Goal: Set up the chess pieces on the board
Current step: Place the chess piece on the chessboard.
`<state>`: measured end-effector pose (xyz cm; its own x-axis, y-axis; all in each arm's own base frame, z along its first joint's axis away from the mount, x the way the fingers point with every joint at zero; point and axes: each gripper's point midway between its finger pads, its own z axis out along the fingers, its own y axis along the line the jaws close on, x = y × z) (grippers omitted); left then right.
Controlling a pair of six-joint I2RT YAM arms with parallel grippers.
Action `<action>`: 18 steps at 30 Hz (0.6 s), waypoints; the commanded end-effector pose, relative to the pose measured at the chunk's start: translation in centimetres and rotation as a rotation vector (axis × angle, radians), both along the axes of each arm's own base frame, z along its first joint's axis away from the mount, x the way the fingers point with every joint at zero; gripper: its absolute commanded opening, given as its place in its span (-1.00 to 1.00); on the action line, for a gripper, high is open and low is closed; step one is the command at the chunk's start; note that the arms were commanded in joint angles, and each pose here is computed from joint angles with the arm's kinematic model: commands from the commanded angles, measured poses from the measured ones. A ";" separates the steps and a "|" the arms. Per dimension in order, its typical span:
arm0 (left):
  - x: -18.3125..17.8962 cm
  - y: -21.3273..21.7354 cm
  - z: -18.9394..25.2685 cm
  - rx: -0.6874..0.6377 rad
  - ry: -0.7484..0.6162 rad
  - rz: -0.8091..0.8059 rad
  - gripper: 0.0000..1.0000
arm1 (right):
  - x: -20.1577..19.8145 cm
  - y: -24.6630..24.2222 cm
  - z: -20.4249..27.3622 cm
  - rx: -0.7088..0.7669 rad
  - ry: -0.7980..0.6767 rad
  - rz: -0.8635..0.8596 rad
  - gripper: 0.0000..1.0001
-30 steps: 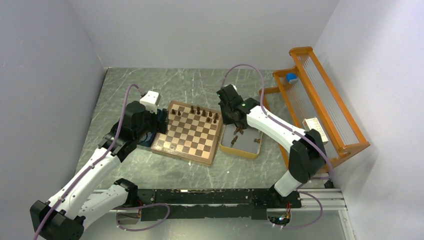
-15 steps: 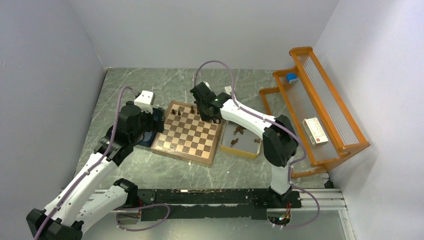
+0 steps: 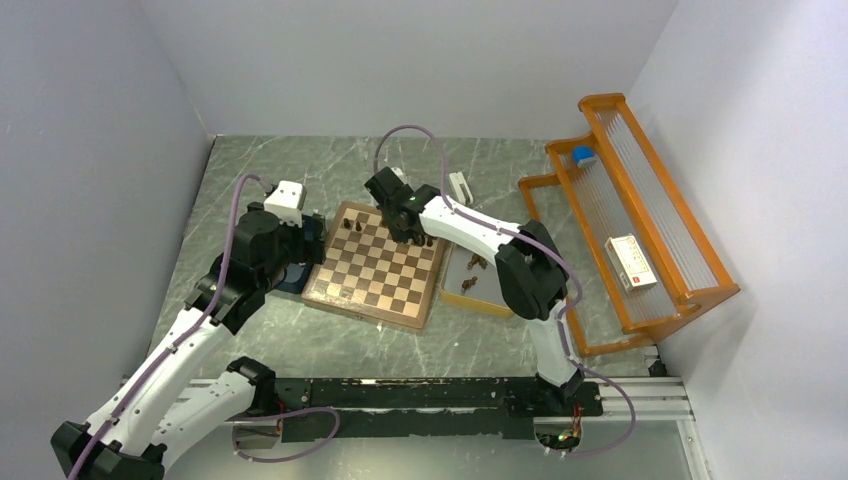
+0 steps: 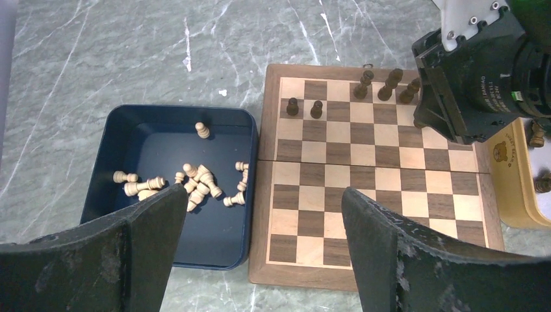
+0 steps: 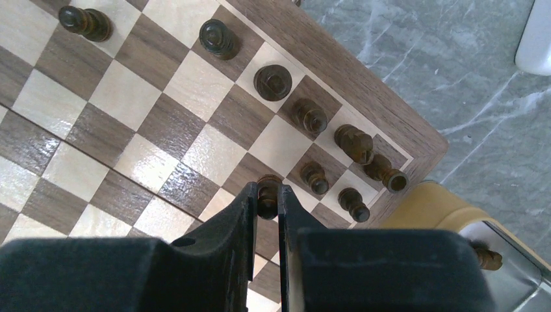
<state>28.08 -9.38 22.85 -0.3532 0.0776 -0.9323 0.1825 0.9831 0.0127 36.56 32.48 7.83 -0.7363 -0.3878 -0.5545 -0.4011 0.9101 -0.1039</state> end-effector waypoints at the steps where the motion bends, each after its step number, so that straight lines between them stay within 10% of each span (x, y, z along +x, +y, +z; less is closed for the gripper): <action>1: 0.1 0.2 0.6 0.003 -0.018 0.012 0.85 | 0.8 0.5 0.0 -0.017 -0.025 0.005 -0.70; 18: 0.1 0.3 0.8 0.000 -0.027 0.014 0.84 | 1.6 0.7 -1.2 -0.022 -0.027 -0.016 -0.66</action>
